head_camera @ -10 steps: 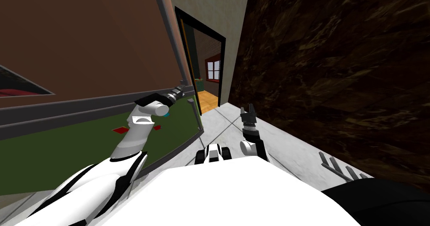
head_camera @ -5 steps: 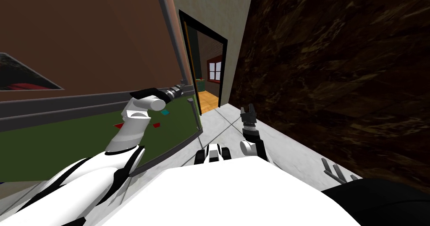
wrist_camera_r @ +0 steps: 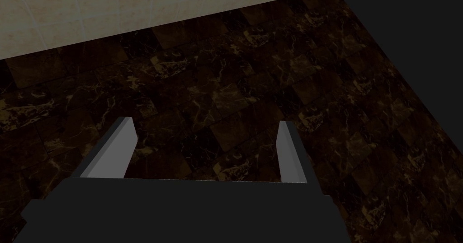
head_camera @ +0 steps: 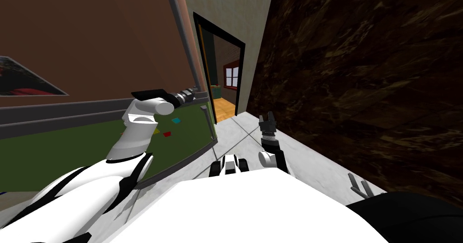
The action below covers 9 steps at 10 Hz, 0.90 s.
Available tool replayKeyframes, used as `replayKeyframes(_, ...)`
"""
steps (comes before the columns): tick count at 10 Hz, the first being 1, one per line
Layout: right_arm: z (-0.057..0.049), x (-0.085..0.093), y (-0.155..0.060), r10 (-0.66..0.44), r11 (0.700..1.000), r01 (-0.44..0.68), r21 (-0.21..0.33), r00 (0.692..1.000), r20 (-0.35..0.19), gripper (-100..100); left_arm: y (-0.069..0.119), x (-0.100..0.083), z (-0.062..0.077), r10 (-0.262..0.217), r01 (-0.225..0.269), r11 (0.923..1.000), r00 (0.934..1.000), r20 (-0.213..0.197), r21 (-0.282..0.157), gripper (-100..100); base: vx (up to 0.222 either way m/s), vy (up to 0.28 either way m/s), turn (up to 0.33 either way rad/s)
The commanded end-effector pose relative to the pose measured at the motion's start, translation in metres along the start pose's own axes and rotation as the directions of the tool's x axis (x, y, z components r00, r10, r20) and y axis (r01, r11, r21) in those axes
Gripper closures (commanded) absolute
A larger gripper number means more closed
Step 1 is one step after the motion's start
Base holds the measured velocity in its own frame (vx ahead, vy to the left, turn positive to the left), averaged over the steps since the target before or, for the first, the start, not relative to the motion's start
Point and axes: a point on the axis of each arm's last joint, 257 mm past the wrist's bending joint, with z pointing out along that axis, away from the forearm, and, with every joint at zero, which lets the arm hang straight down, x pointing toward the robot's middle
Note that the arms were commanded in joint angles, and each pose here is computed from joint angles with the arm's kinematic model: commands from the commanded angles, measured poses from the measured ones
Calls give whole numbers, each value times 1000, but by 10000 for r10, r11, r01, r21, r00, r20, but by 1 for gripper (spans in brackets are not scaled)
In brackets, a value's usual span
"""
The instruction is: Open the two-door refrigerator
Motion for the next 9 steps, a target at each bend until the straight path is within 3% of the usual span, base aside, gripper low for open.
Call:
replayKeyframes(1, 0, 0, 0, -1, 10000, 1, 0, 10000, 0, 0, -2, -1, 2, 81, -82, 10000, 10000, -20, -48, -100, -12, -2, 68)
replayKeyframes(2, 0, 0, 0, -1, 10000, 1, 0, 10000, 0, 0, 3, 0, 2, 76, -77, 9999, 10000, -43, -154, -100, -18, 13, 54)
replayKeyframes(3, 0, 0, 0, -1, 10000, 1, 0, 10000, 0, 0, 5, -1, 2, 71, -72, 9998, 10000, -36, -197, 100, -10, 10, 20)
replayKeyframes(6, 0, 0, 0, 0, 10000, 0, -5, 10000, -3, 0, -19, 30, 0, 45, -7, 9990, 9963, -856, 442, 100, -264, 84, -29)
replayKeyframes(9, 0, 0, 0, 0, 10000, 0, -4, 10000, -3, 0, -42, 63, -4, 71, 110, 9943, 9855, -1693, 1058, 100, -383, 131, -27)
